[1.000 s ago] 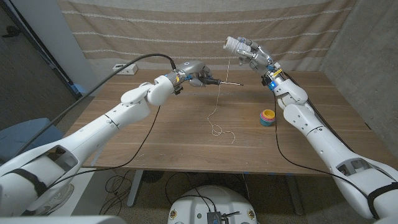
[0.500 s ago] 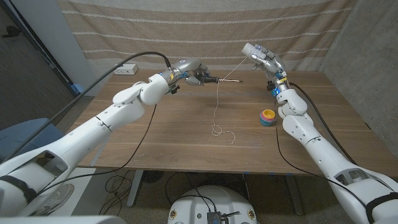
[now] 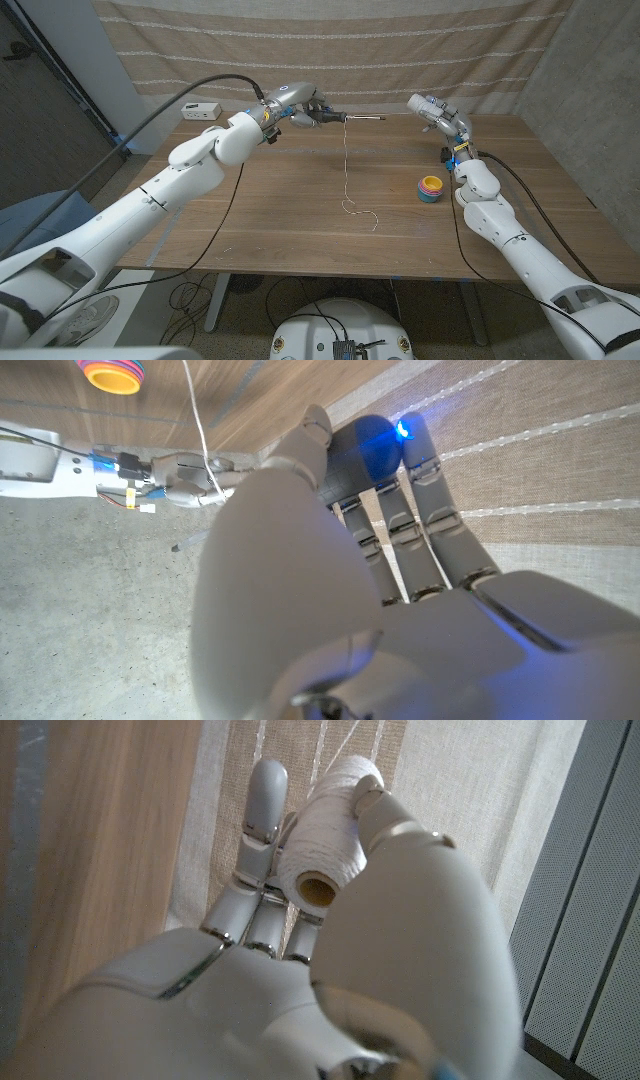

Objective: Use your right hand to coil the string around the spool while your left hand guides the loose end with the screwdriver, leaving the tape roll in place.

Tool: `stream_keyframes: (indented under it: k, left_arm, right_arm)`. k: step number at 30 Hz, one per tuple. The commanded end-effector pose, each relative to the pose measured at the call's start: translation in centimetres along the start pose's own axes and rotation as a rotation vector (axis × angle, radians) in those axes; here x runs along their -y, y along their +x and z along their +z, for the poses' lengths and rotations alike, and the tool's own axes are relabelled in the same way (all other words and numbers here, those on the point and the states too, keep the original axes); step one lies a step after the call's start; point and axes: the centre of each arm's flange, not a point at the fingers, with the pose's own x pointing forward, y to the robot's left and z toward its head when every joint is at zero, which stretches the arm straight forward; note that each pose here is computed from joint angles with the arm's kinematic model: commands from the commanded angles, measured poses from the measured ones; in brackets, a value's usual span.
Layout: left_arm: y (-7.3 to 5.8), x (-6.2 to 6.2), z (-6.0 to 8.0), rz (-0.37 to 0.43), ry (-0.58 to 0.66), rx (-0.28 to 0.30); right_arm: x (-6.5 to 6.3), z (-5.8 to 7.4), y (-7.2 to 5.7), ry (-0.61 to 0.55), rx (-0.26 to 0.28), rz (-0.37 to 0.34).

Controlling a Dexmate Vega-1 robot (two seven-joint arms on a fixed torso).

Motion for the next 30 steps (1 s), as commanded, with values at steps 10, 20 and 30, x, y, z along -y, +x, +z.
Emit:
stream_keyframes:
  k: [10, 20, 30]
  left_arm:
    - [-0.6, -3.0, -0.2, 0.11, 0.033, -0.028]
    - [-0.9, -3.4, -1.2, 0.145, 0.042, -0.075]
    - [-1.0, -3.0, -1.9, 0.174, 0.074, -0.112]
  right_arm:
    - [1.4, -2.0, -2.8, -0.28, -0.227, 0.163]
    - [1.4, -1.9, -4.4, -0.232, -0.283, 0.29]
    - [0.1, 0.1, -6.1, -0.131, -0.279, 0.484]
